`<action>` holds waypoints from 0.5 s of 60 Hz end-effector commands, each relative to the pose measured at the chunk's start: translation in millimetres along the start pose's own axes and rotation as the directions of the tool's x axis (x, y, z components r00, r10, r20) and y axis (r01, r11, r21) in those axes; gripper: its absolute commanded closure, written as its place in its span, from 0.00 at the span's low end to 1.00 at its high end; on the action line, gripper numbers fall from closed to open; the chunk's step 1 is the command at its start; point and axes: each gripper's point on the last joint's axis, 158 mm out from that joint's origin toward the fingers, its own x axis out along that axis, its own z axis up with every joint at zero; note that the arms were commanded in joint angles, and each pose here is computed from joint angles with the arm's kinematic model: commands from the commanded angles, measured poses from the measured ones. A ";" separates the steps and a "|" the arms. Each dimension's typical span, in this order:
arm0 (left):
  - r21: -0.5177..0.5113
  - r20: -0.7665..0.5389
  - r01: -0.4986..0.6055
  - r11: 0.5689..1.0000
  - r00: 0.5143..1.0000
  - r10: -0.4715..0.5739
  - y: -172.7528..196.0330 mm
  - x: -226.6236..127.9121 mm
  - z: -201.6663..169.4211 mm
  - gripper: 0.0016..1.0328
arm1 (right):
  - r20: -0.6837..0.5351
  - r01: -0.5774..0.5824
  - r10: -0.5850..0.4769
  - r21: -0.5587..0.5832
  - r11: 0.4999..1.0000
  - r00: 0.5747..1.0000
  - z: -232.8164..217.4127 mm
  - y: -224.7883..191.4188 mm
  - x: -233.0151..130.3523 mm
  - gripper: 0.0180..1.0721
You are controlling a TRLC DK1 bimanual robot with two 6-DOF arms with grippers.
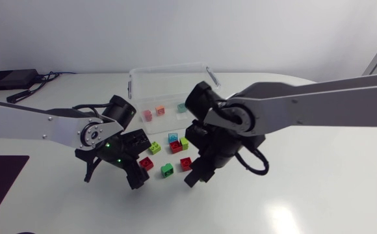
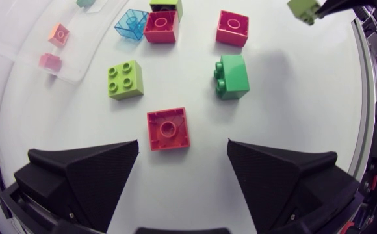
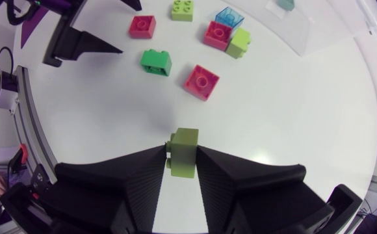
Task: Place the duplo bricks in the container
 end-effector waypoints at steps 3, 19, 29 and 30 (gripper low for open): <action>0.011 0.015 -0.004 1.000 1.000 0.004 9.7 7.6 10.8 0.08 | 0.075 0.019 -0.022 0.041 0.999 0.997 14.6 -11.2 -36.6 0.66; 0.018 -0.006 0.017 1.000 1.000 -0.016 7.5 21.6 12.0 0.32 | 0.261 0.046 -0.069 0.094 0.995 0.963 63.3 -35.6 -105.3 0.66; 0.015 -0.013 0.039 0.999 0.999 -0.039 2.2 24.3 8.8 0.69 | 0.352 0.063 -0.103 0.123 0.990 0.930 97.4 -47.2 -126.4 0.66; 0.017 -0.014 0.041 0.999 0.999 -0.041 1.2 24.3 8.2 0.69 | 0.356 0.065 -0.106 0.125 0.990 0.929 99.6 -48.4 -126.9 0.66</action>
